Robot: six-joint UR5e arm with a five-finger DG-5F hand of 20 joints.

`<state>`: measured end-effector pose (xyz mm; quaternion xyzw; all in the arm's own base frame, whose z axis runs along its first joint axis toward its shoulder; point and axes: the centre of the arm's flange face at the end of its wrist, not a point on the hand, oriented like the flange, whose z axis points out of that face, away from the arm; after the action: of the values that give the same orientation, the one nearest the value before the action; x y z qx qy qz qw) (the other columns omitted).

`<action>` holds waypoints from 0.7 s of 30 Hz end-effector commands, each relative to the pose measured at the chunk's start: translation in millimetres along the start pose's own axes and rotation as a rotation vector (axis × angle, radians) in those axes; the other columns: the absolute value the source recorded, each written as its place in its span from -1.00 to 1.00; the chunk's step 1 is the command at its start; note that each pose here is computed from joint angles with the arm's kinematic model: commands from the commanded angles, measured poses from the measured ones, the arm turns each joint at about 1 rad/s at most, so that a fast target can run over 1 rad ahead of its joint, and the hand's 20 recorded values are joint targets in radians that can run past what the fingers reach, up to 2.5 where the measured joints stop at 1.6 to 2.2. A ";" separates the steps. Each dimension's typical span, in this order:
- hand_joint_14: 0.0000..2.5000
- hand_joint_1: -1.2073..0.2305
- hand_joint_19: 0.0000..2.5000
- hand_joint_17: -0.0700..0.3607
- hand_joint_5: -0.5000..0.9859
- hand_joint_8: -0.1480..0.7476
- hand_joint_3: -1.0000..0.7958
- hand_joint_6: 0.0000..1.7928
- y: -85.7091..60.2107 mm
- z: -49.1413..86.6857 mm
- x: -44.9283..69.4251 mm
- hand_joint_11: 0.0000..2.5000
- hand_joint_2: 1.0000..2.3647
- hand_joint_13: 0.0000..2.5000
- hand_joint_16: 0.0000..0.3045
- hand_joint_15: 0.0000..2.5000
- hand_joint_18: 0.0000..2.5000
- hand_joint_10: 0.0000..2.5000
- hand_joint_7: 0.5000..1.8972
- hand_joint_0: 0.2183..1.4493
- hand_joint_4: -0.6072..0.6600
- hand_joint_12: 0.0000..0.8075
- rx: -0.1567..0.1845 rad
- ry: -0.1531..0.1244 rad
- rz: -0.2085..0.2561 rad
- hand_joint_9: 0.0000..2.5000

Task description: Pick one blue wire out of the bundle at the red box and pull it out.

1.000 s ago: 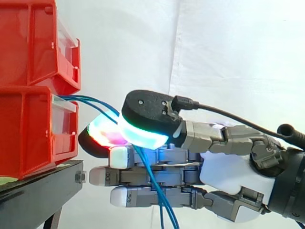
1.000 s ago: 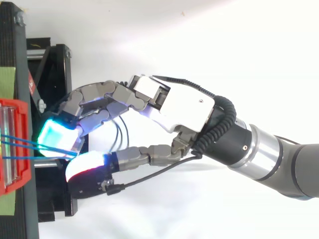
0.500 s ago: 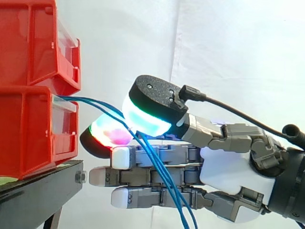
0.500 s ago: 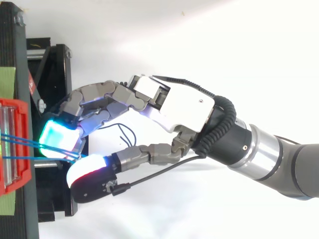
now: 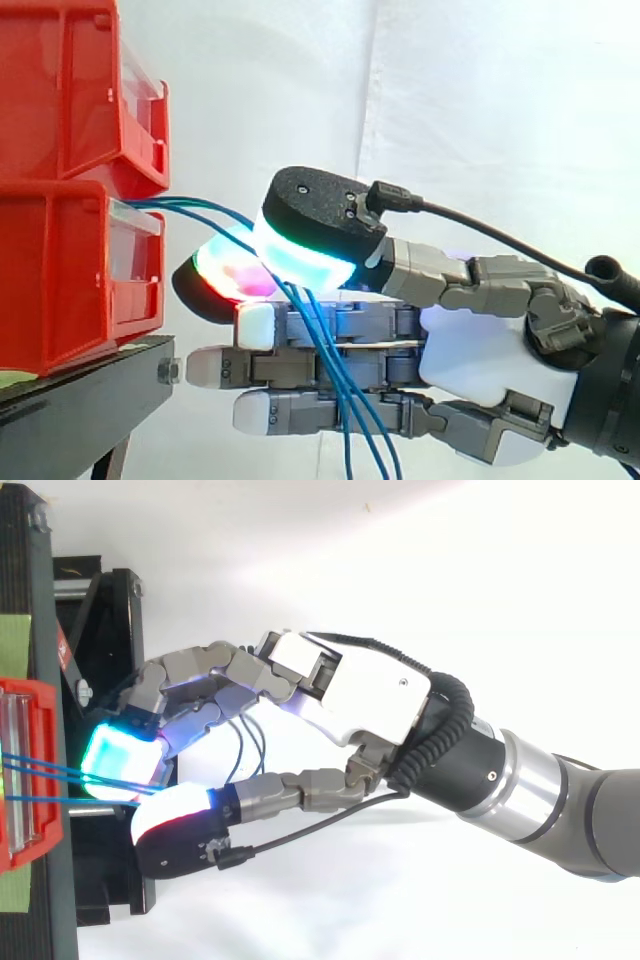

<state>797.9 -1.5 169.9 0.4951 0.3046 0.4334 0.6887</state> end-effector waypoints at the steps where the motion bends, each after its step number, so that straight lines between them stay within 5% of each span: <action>1: -0.99 -0.59 -0.62 -0.23 -0.62 -0.13 -0.22 0.04 1.5 0.5 0.0 -0.43 -0.98 -0.60 -0.72 -0.70 -0.55 -0.99 -0.44 -0.14 0.19 -0.12 -0.001 0.000 0.023 -0.37; 6: -0.99 -0.60 -0.61 -0.23 -0.61 -0.13 -0.44 0.03 12.4 2.0 -1.7 -0.43 -1.00 -0.59 -0.72 -0.70 -0.54 -0.99 -0.50 -0.26 0.23 -0.12 0.015 0.004 0.061 -0.35; 12: -0.99 -0.63 -0.61 -0.22 -0.61 -0.13 -0.44 0.02 14.3 -1.0 -2.8 -0.43 -1.00 -0.60 -0.72 -0.69 -0.55 -0.99 -0.48 -0.34 0.23 -0.12 0.052 0.014 0.066 -0.35; 21: -0.99 -0.42 -0.55 -0.20 -0.53 -0.09 -0.44 -0.03 13.9 -2.7 -1.2 -0.45 -1.00 -0.56 -0.70 -0.68 -0.52 -0.98 -0.29 -0.47 0.17 -0.09 0.059 0.016 0.084 -0.21</action>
<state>791.3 -0.2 182.4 0.5229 0.3007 0.4565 0.6540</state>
